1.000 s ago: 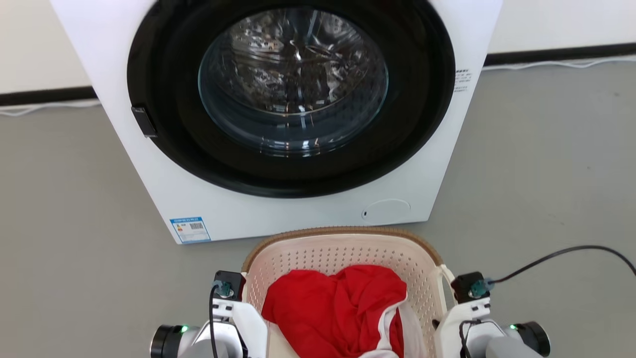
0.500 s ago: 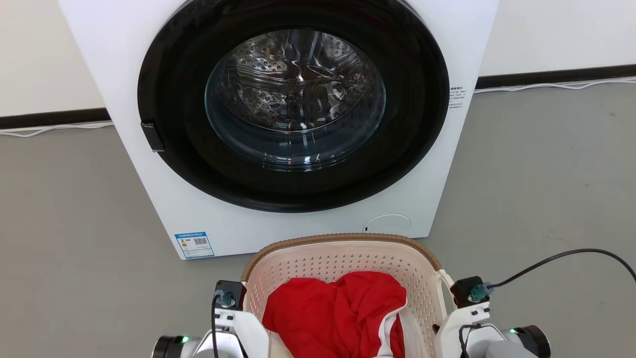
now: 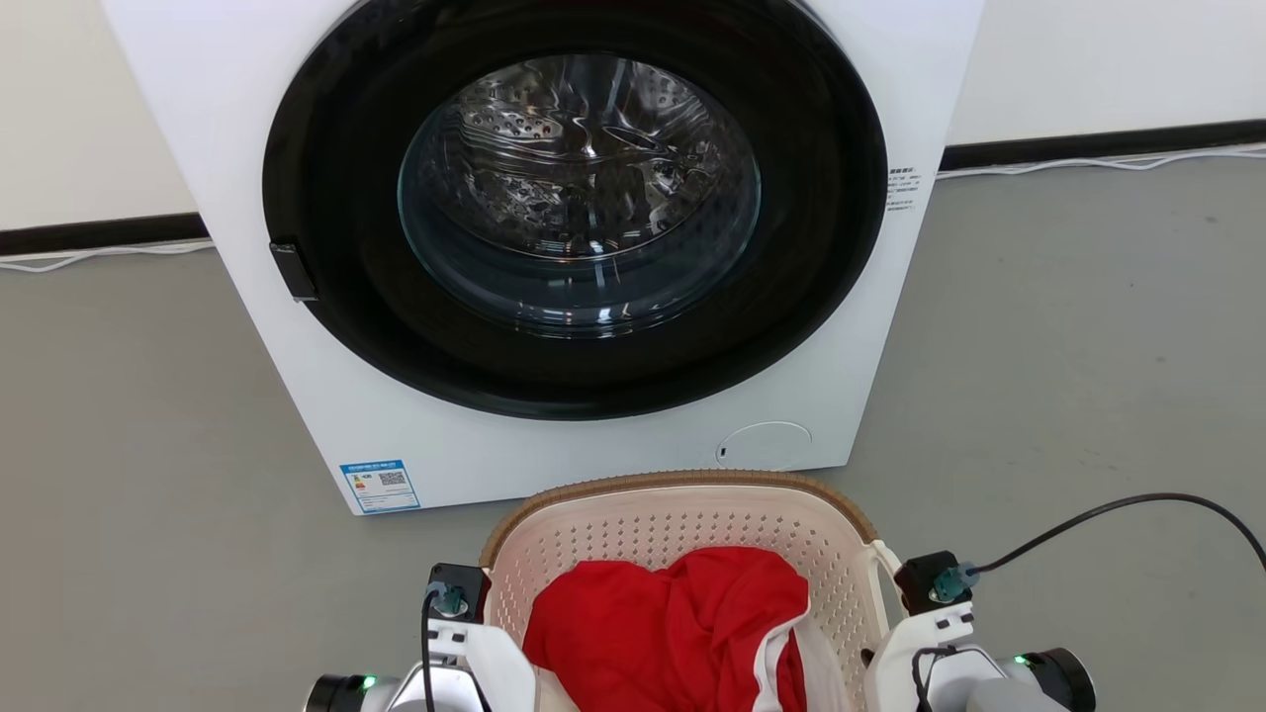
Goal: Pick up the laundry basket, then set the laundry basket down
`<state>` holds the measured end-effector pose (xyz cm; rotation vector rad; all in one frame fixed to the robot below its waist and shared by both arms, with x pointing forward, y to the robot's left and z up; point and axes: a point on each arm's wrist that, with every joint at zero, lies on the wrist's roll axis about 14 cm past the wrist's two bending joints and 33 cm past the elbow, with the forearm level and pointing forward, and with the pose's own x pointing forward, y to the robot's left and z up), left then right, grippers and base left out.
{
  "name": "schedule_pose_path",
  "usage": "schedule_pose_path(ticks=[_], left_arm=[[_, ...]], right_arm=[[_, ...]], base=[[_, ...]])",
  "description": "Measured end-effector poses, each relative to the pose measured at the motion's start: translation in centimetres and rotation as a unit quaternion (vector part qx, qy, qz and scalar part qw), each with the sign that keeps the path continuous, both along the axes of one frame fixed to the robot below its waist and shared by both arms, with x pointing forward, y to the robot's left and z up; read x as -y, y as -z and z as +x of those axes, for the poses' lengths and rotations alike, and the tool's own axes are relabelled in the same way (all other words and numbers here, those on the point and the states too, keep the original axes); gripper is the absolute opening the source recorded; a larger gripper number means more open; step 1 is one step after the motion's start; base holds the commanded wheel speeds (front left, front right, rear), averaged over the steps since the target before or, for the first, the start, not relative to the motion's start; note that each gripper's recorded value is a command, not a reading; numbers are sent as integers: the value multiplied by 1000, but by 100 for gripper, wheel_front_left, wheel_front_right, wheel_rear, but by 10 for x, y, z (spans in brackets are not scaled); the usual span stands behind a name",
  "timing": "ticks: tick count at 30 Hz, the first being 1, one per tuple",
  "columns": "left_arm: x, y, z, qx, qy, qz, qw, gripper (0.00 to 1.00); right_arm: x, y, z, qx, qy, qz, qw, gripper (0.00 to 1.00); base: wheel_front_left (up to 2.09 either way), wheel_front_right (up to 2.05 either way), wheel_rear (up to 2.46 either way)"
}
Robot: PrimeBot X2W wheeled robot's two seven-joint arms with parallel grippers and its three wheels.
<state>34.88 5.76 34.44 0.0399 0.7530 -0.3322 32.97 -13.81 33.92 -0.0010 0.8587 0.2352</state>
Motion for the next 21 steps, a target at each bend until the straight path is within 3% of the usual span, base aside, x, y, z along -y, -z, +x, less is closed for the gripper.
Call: schedule_pose_path(ticks=[16, 21], left_arm=[[-3, 12, -1, -17, -4, 1, 1000, 0], [-3, 14, 18, -14, -9, 0, 1000, 0]], right_arm=[[-2, 9, 1, -16, 1, 3, 1000, 0], [-2, 12, 17, -12, 2, 6, 1000, 0]], base=[[0, 0, 0], [0, 0, 0]])
